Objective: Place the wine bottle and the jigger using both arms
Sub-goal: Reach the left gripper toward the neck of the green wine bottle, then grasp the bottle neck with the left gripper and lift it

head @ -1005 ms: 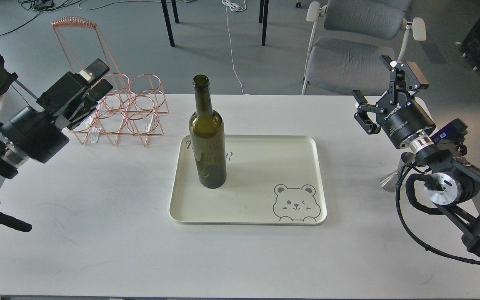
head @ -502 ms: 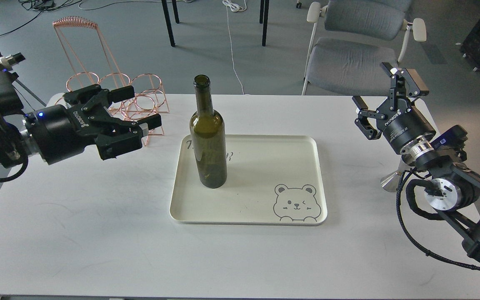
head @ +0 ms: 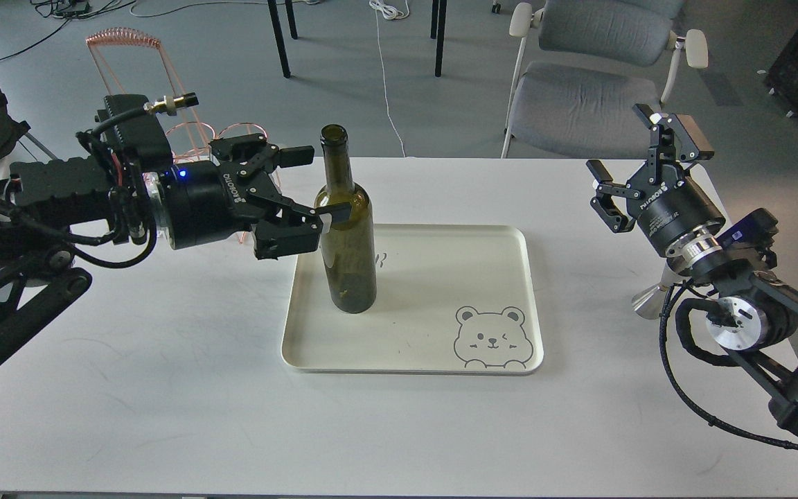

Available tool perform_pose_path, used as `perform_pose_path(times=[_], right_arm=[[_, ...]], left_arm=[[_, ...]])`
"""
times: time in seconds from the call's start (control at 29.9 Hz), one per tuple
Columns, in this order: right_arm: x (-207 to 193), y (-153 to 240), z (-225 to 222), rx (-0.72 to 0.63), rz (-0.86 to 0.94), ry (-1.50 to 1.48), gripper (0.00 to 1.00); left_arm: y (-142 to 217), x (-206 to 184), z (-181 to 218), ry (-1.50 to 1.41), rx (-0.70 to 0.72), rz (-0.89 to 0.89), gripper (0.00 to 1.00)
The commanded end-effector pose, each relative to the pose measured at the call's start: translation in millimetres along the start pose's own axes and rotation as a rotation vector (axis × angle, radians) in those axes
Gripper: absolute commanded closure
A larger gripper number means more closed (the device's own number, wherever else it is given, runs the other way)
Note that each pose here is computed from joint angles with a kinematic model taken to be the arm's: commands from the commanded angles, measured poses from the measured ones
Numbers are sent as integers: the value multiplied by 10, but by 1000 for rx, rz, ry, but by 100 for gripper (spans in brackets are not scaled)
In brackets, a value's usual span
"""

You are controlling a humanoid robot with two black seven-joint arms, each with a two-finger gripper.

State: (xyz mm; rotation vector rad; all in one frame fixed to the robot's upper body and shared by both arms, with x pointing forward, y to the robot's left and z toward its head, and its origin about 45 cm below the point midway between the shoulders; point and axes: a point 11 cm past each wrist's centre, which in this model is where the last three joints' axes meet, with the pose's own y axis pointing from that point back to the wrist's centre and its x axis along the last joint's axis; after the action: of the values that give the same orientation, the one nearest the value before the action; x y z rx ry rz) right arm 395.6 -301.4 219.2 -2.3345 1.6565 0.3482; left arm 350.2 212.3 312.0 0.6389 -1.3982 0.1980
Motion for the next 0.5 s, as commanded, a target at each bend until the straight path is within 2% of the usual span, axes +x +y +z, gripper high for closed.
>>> perform_pose_path(times=[0.0, 0.37, 0.47], right_arm=[[6, 5, 6, -1, 2, 0, 2], [1, 4, 3, 1, 1, -1, 2], [1, 4, 3, 1, 1, -1, 2]], left_arm=[[-91, -49, -31, 26, 1, 3, 2], [-343, -46, -83, 56, -10, 7, 6], [-378, -70, -71, 56, -18, -8, 20]])
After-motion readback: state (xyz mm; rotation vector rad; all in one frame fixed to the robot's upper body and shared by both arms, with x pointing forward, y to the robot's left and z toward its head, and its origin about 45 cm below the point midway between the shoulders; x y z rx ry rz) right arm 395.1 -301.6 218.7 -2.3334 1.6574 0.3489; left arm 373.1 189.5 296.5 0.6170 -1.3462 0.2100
